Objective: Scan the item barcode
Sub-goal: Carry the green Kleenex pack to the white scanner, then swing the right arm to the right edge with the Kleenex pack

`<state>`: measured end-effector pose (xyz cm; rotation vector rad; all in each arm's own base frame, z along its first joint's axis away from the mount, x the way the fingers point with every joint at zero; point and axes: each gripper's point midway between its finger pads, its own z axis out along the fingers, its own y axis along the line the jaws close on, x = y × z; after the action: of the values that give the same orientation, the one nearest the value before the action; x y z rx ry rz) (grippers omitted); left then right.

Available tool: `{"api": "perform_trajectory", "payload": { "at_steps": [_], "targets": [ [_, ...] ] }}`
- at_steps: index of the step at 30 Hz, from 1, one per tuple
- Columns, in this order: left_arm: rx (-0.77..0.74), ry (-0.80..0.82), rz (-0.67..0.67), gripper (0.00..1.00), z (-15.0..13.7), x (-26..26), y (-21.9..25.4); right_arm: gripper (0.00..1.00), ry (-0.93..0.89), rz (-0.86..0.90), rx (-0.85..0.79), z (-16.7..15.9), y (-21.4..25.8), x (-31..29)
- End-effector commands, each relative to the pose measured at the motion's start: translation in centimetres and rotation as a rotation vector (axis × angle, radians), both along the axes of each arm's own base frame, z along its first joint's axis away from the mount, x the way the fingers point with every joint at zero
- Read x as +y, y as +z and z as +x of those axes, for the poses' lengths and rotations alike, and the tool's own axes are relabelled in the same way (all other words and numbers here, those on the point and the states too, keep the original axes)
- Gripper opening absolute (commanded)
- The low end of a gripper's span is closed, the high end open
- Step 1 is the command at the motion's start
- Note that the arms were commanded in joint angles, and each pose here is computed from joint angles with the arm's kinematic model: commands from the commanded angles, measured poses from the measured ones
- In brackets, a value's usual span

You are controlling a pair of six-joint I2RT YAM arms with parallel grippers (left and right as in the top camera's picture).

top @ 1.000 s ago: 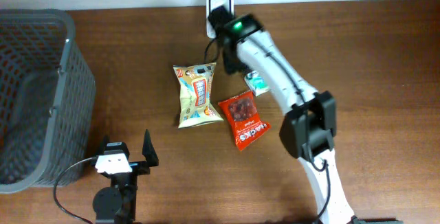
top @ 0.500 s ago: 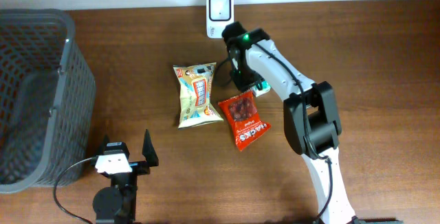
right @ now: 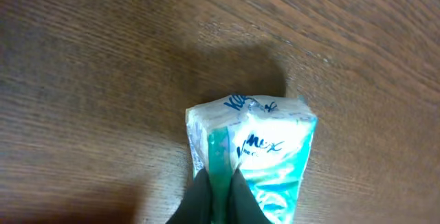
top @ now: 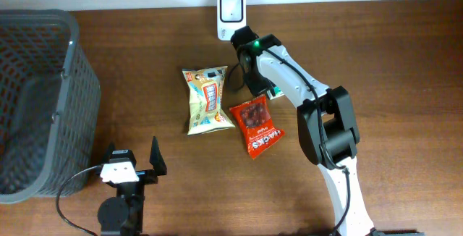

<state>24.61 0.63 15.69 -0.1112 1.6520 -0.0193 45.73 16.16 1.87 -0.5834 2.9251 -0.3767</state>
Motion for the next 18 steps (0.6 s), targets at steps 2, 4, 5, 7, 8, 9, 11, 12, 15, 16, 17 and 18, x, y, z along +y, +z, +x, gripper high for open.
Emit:
{"api": "perform_trajectory", "payload": {
  "at_steps": [2,4,5,7,8,9,11,12,15,16,17,18],
  "targets": [
    [0.001,-0.004,-0.005,0.99,0.0,-0.1,-0.2,0.04,-0.029,0.188,-0.066,2.3,4.0,2.9],
    [0.001,-0.004,-0.005,0.99,0.0,-0.1,-0.2,0.04,-0.017,0.308,-0.096,3.4,6.2,4.6],
    [0.001,-0.004,-0.005,0.99,0.0,-0.1,-0.2,0.04,-0.014,0.432,-0.125,4.5,8.5,6.2],
    [0.001,-0.004,-0.005,0.99,0.0,-0.1,-0.2,0.04,-0.011,0.65,-0.184,6.4,12.3,8.6],
    [0.001,-0.004,-0.005,0.99,0.0,-0.1,-0.2,0.04,0.008,0.749,-0.22,7.5,14.1,9.6],
    [0.001,-0.004,-0.005,0.99,0.0,-0.1,-0.2,0.04,0.028,0.815,-0.256,8.5,15.3,10.2],
    [0.001,-0.004,-0.005,0.99,0.0,-0.1,-0.2,0.04,0.002,0.921,-0.349,10.9,17.4,10.6],
    [0.001,-0.004,-0.005,0.99,0.0,-0.1,-0.2,0.04,-0.029,0.952,-0.38,11.8,17.9,10.5],
    [0.001,-0.004,-0.005,0.99,0.0,-0.1,-0.2,0.04,-0.091,1.051,-0.467,14.4,18.8,11.3],
    [0.0,-0.004,-0.005,0.99,0.0,-0.1,-0.2,0.04,-0.107,1.077,-0.482,14.9,19.0,11.6],
    [0.001,-0.004,-0.005,0.99,0.0,-0.1,-0.2,0.04,-0.125,1.097,-0.488,15.4,18.6,11.8],
    [0.001,-0.004,-0.005,0.99,0.0,-0.1,-0.2,0.04,-0.154,1.121,-0.49,15.8,18.3,12.0]
  ]
}}
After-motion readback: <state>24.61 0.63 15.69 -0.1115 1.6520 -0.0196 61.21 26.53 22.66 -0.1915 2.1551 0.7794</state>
